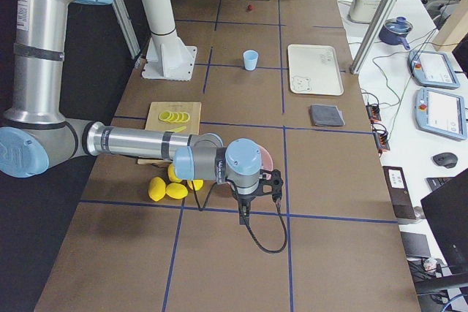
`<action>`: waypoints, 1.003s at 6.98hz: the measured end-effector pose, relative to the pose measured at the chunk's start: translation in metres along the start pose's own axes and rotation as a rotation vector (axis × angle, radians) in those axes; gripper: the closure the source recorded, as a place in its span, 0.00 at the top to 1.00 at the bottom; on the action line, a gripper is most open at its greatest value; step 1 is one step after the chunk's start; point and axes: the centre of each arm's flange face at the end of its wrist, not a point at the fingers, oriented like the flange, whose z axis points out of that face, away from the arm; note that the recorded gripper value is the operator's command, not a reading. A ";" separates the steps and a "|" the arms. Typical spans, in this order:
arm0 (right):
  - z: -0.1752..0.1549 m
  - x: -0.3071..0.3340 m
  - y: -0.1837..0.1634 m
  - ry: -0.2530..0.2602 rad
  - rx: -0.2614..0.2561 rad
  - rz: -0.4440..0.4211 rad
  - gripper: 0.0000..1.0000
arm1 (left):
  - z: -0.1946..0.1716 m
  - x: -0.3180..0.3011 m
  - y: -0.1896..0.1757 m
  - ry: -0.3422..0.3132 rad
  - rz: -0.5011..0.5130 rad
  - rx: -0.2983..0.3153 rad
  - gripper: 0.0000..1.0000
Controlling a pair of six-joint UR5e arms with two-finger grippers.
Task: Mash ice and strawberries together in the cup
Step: 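Lower the right gripper into the pink bowl of ice cubes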
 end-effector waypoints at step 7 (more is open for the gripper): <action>-0.014 -0.016 -0.007 -0.008 0.060 -0.005 1.00 | -0.001 0.001 -0.001 0.000 0.003 0.003 1.00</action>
